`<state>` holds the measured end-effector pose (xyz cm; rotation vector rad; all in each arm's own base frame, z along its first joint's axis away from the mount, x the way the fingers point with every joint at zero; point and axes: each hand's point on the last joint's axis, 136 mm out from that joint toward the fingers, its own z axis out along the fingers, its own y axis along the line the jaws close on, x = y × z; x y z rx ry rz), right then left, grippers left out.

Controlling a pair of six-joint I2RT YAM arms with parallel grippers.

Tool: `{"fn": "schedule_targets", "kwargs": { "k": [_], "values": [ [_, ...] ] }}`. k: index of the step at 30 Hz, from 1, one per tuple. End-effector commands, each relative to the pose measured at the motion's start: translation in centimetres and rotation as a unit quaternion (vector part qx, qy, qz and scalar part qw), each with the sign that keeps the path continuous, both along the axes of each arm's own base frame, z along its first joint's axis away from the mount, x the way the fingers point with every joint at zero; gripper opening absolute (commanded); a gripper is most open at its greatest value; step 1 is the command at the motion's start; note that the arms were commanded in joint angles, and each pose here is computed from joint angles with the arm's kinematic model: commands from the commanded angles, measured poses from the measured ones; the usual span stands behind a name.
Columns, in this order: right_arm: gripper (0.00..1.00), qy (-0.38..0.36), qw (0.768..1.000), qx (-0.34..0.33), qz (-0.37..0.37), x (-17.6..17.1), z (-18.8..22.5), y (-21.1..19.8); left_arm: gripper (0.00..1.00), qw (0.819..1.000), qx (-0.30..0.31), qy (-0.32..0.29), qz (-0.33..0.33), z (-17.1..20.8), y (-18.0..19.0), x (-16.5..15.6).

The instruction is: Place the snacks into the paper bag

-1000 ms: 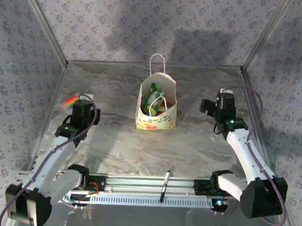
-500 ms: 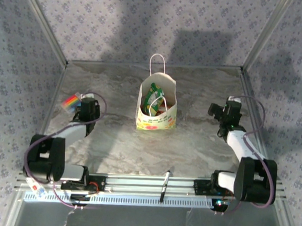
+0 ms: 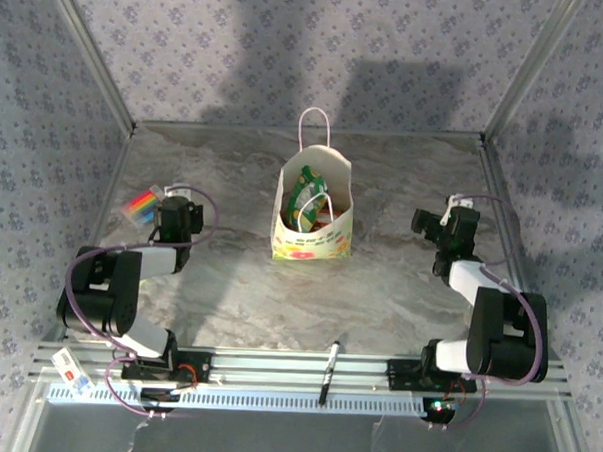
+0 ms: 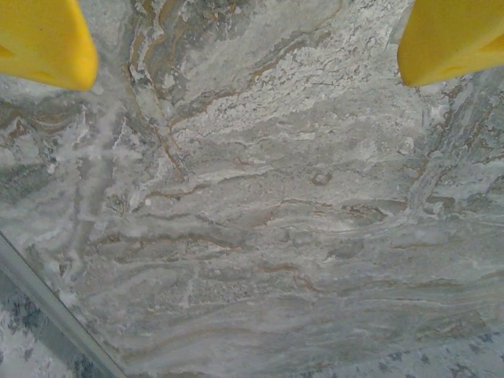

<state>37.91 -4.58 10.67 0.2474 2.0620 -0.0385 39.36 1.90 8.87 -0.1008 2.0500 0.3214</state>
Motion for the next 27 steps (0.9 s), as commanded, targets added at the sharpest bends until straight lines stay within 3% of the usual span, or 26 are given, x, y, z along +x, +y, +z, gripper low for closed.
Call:
{"fn": "schedule_targets", "kwargs": {
  "k": [1, 11, 17, 20, 27],
  "values": [
    [1.00, -0.041, 0.998, -0.021, 0.029, 0.2, 0.3, 0.5, 0.74, 0.999, -0.013, -0.040, -0.015, 1.4, -0.3, 0.7],
    [0.97, -0.042, 0.992, -0.043, 0.108, 1.1, -2.4, 3.6, 0.76, 0.996, -0.049, -0.076, -0.027, 0.7, 0.2, -0.3],
    [1.00, -0.038, 0.993, -0.048, 0.098, 1.2, -2.4, 3.4, 0.86, 0.996, -0.063, -0.065, -0.026, 0.3, 0.5, 0.1],
    [1.00, -0.038, 0.993, -0.049, 0.097, 1.2, -2.5, 3.3, 1.00, 0.995, -0.071, -0.065, -0.027, 0.2, 0.8, 0.2],
    [1.00, -0.037, 0.994, -0.056, 0.085, 1.2, -2.4, 3.1, 1.00, 0.995, -0.070, -0.065, -0.027, 0.2, 0.8, 0.2]
  ]
}}
